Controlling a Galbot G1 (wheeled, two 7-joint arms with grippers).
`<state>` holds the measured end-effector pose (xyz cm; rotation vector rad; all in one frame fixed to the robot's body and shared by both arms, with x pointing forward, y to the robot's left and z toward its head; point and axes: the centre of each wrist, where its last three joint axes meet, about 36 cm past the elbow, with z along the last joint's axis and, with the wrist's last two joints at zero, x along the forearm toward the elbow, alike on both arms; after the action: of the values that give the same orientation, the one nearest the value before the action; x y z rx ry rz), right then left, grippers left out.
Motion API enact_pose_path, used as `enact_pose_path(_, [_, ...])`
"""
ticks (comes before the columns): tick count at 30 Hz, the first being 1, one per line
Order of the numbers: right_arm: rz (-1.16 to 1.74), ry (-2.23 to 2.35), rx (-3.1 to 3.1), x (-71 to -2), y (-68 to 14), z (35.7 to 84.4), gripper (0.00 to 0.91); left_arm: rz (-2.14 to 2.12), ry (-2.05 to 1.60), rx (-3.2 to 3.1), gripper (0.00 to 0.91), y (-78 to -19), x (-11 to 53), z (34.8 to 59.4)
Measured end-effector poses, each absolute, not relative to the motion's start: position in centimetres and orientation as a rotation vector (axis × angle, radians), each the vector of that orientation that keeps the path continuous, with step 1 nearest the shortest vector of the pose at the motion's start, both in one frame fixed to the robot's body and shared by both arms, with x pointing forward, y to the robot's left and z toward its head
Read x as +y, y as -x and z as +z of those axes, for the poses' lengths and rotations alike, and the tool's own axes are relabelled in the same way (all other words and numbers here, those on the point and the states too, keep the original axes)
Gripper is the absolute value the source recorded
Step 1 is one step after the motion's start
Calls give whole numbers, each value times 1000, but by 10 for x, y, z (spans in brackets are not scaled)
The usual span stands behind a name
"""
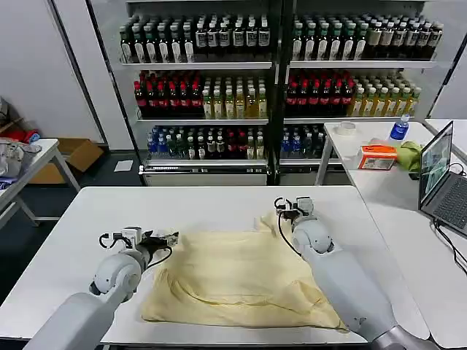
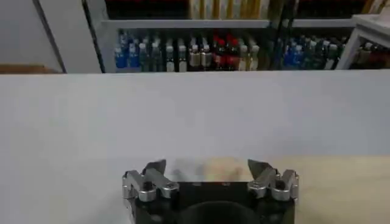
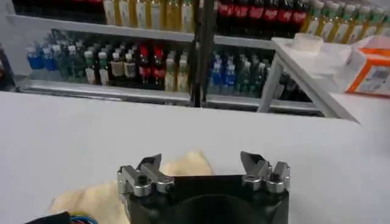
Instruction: Fold and organize the clothes.
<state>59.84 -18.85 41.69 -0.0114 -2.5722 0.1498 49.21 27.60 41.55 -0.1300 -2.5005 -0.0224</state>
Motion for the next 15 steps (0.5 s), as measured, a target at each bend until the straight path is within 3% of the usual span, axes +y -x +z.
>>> enact_pose_path(2, [149,12,-2566,-189,-599,414,786,-29,134,-2497,907,-493,274,413])
enact_pose_path(3, [148,10,-2562,-188,-599,413,635,-30,136,-2495,796,-493,273,413])
enact_pose_path(4, [147,8,-2558,-188,-598,411,544,-32,138,-2494,655,-494,272,412])
enact_pose_path(5, [144,5,-2555,-187,-598,410,333,-33,140,-2493,383,-495,272,411])
enact_pose_path(6, [142,4,-2553,-187,-598,409,121,-34,141,-2493,262,-496,271,411])
enact_pose_path(7, [138,1,-2551,-187,-597,408,10,-35,142,-2492,131,-496,271,410])
enact_pose_path(9, [136,-3,-2547,-187,-596,406,0,-36,143,-2491,50,-497,270,408])
enact_pose_path(15, [126,-14,-2534,-188,-592,399,0,-33,155,-2486,20,-496,267,405])
